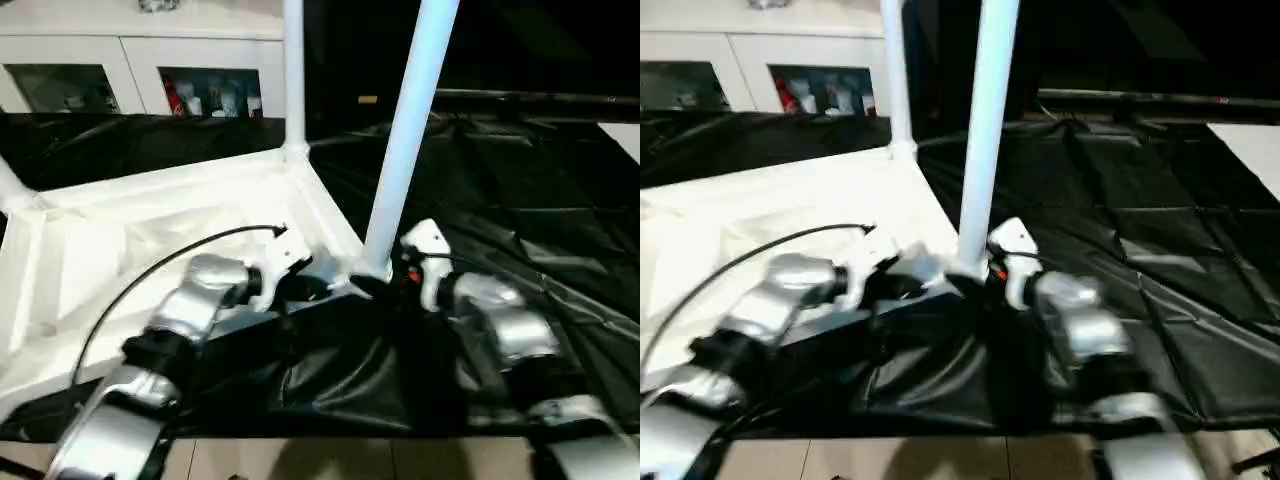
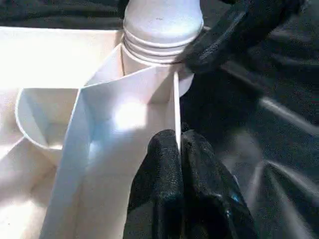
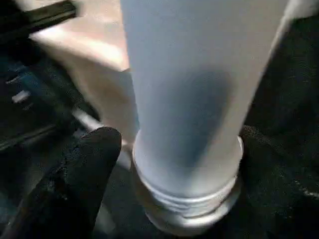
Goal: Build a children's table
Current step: Rotate leg to tighten
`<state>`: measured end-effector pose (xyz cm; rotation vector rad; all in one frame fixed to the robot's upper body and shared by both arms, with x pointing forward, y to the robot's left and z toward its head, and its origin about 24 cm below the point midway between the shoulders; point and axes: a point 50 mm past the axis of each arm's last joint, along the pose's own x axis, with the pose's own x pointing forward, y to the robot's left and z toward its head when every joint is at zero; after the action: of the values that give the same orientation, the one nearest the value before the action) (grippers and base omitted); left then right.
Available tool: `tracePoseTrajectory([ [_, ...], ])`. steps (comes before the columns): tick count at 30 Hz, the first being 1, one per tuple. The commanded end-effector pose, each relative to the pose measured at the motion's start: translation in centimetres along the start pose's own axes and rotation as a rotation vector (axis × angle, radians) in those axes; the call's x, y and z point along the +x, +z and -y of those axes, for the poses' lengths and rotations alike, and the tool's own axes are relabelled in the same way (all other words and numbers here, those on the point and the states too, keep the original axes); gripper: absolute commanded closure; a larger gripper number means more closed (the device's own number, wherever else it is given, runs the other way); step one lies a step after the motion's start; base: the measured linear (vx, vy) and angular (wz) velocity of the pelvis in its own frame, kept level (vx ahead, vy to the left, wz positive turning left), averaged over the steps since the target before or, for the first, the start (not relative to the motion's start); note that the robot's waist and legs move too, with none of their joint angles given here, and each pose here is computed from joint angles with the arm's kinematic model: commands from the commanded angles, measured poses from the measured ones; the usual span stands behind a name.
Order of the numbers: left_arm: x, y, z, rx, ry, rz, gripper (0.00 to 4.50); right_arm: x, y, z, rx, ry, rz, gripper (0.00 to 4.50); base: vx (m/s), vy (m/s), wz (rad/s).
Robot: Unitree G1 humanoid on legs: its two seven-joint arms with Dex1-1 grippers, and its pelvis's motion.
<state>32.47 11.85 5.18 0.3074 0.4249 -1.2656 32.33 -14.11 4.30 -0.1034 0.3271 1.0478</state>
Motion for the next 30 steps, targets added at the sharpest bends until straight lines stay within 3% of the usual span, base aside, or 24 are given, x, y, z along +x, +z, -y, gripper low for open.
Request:
tracePoseTrajectory([
  [1,0.8,1.3,1.2,0.071,-0.137,0.036,4.5,0.8,0.1,-1.7,-0.016,0.191,-0.023,0.57,0.0,0.0,0.0],
  [3,0.4,1.2,1.4,0.075,-0.173,0.03,4.5,0.1,0.1,-1.6,-0.022,0.226,-0.042,0.57,0.0,0.0,0.0],
  [10,-0.6,0.9,1.3,0.076,-0.197,0.018,4.5,-1.1,-0.3,-1.4,-0.046,0.28,-0.105,1.2,0.0,0.0,0.0],
  [15,-0.7,0.9,1.4,0.073,-0.202,0.017,4.5,-1.0,-0.3,-1.8,-0.032,0.306,-0.101,1.62,0.0,0.0,0.0],
  [20,-0.4,1.0,1.2,0.071,-0.151,0.034,4.5,-0.4,-0.7,-2.3,0.004,0.288,-0.077,1.73,0.0,0.0,0.0],
  [24,0.8,1.2,-0.4,0.001,0.072,0.034,4.5,1.5,-1.7,-1.4,0.025,-0.018,-0.057,1.76,0.0,0.0,0.0],
  [26,1.8,1.5,-1.0,-0.03,0.181,0.041,4.5,2.9,-2.0,-1.2,0.094,-0.204,-0.028,1.76,0.0,0.0,0.0],
  [30,4.4,2.9,-0.8,-0.085,0.257,0.081,4.5,6.4,-1.7,-3.0,0.211,-0.34,0.023,1.77,0.0,0.0,0.0],
])
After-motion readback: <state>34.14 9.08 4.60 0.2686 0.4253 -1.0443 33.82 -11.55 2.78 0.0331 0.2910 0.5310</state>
